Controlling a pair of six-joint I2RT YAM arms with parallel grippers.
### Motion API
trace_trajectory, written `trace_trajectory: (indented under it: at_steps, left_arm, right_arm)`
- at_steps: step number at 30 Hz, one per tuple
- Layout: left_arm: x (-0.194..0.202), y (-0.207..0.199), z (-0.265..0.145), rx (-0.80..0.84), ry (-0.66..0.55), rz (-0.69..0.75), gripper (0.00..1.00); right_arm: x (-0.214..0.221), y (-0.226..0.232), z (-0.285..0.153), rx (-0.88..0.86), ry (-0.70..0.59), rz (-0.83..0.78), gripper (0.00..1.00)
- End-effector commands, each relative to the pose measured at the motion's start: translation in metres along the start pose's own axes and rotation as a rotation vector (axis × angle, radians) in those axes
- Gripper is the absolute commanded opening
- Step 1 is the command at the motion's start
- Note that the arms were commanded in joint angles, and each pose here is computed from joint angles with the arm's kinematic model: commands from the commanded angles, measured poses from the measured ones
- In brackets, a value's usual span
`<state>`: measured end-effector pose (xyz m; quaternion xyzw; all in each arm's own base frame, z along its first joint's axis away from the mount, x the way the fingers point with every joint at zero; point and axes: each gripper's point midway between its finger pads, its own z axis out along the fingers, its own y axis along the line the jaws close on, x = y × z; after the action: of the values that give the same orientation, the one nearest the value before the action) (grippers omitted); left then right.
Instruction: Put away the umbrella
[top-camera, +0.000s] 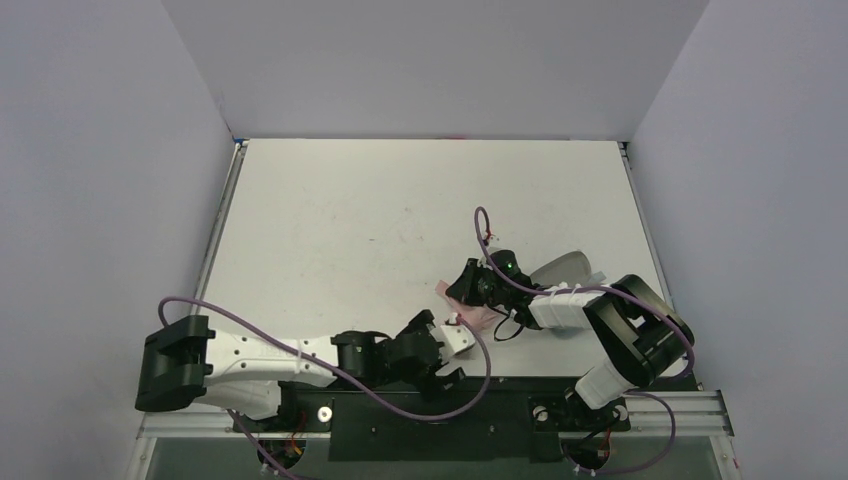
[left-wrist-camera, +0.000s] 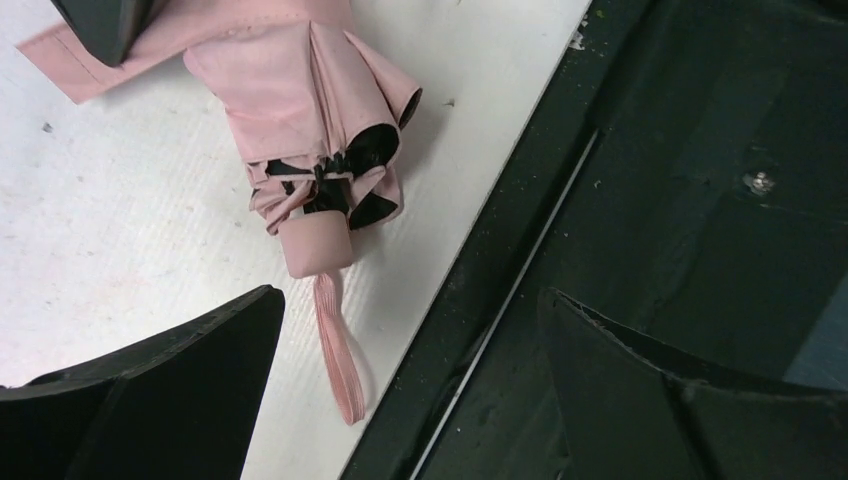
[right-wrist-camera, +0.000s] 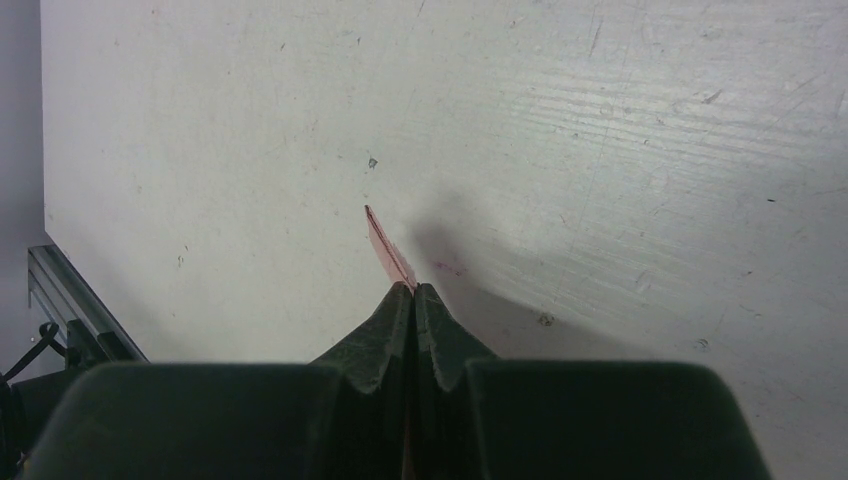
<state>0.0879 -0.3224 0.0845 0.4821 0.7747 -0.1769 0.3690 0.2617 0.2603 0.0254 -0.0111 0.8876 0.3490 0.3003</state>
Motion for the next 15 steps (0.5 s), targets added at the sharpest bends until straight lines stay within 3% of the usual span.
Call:
trace_trajectory:
  at_steps: [1,6,15]
  left_arm:
    - [-0.023,-0.01,-0.011,0.155,-0.106,-0.122,0.97]
    - [-0.041,0.028,0.002,0.133,-0.211,-0.361,0.97]
    - [-0.06,0.054,0.031,0.135,-0.267,-0.504,0.97]
  right_arm:
    - [0.051,-0.045,-0.009,0.163,0.158,0.007,0.0]
    - [0.05,-0.043,-0.008,0.157,0.155,0.007,0.0]
    - [0.049,-0.04,-0.009,0.143,0.156,0.002,0.0]
